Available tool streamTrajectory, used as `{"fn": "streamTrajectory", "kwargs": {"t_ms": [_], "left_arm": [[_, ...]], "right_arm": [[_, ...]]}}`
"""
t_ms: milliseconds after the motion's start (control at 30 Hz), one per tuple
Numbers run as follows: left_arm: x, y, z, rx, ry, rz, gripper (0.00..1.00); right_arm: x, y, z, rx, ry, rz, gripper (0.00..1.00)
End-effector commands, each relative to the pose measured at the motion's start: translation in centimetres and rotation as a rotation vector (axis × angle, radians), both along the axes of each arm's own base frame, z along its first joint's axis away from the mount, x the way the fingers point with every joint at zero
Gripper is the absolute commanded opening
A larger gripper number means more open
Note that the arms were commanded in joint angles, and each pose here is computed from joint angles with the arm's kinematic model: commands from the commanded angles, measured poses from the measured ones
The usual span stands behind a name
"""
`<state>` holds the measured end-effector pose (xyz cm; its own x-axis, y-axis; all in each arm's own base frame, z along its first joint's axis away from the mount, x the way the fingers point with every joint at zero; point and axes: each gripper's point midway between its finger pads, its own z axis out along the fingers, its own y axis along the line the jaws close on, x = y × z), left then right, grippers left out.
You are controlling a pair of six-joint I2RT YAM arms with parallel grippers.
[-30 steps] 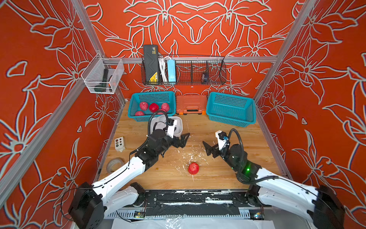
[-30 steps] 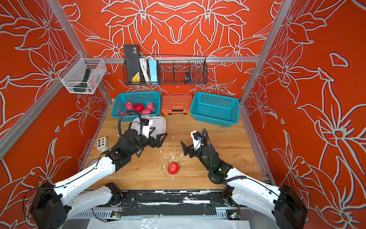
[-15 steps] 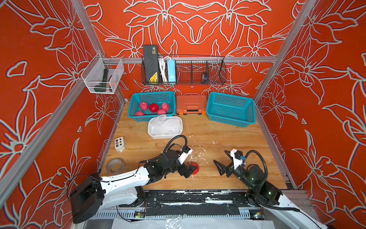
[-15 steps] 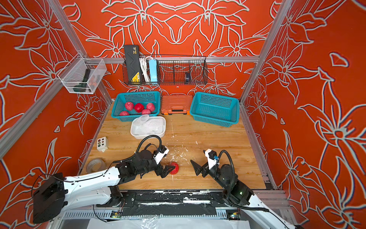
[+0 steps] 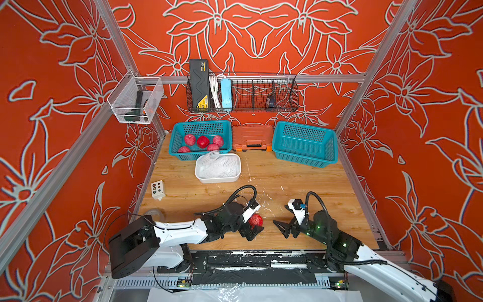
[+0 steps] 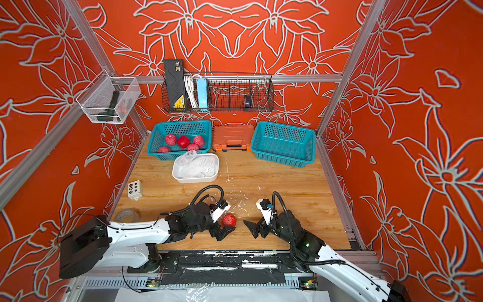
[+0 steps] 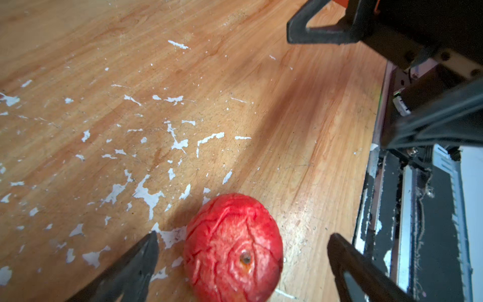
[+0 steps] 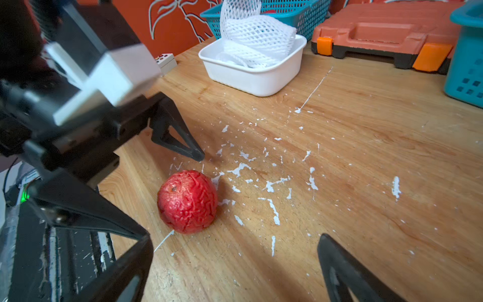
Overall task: Remove foam nets from apples
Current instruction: Pick up the apple from the center of the board, then place the apple in the basket.
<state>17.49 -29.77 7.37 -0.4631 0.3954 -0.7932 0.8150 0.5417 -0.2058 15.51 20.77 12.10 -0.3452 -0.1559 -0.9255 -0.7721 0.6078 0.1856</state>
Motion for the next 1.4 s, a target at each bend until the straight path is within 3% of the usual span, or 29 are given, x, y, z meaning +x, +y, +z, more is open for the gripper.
{"fn": "streamTrajectory", "kwargs": {"t_ms": [0,167,367,467,667,833,967,1133,1300,1367], "left_arm": [[0.3,-0.7,0.1,-0.03,-0.019,-0.004,0.98],[0.7,-0.5,-1.2,0.01,-0.026,0.013,0.93],[0.4,-0.4,-1.5,-0.014,-0.026,0.008,0.75],[0.5,-0.3,-1.5,-0.009,-0.034,0.011,0.58],[1.3,-0.1,-0.3,-0.016,-0.071,0.04,0.53],[3.3,0.1,3.5,-0.072,-0.112,0.066,0.51],[6.7,1.0,9.3,-0.217,-0.141,0.109,0.52],[13.0,3.2,18.2,-0.291,-0.344,0.254,0.51],[20.8,7.7,23.0,-0.268,-0.425,0.431,0.49],[23.7,10.3,23.7,-0.262,-0.426,0.519,0.49]], "right_arm": [[0.1,0.3,2.9,0.07,-0.067,0.01,0.98],[-0.1,0.0,3.5,0.099,-0.089,0.011,0.98],[-0.6,0.0,3.9,0.12,-0.105,0.031,0.98],[-0.7,-0.1,4.1,0.125,-0.111,0.033,0.98],[-0.7,-0.2,4.2,0.125,-0.121,0.03,0.98],[-0.1,-0.9,4.7,0.097,-0.15,-0.017,0.98],[2.7,-3.5,6.0,0.114,-0.219,-0.235,0.98],[4.8,-2.6,9.8,0.252,-0.244,-0.281,0.98],[8.4,2.9,10.2,0.012,-0.086,-0.163,0.98],[9.6,4.6,10.6,-0.017,-0.055,-0.137,0.98]]}}
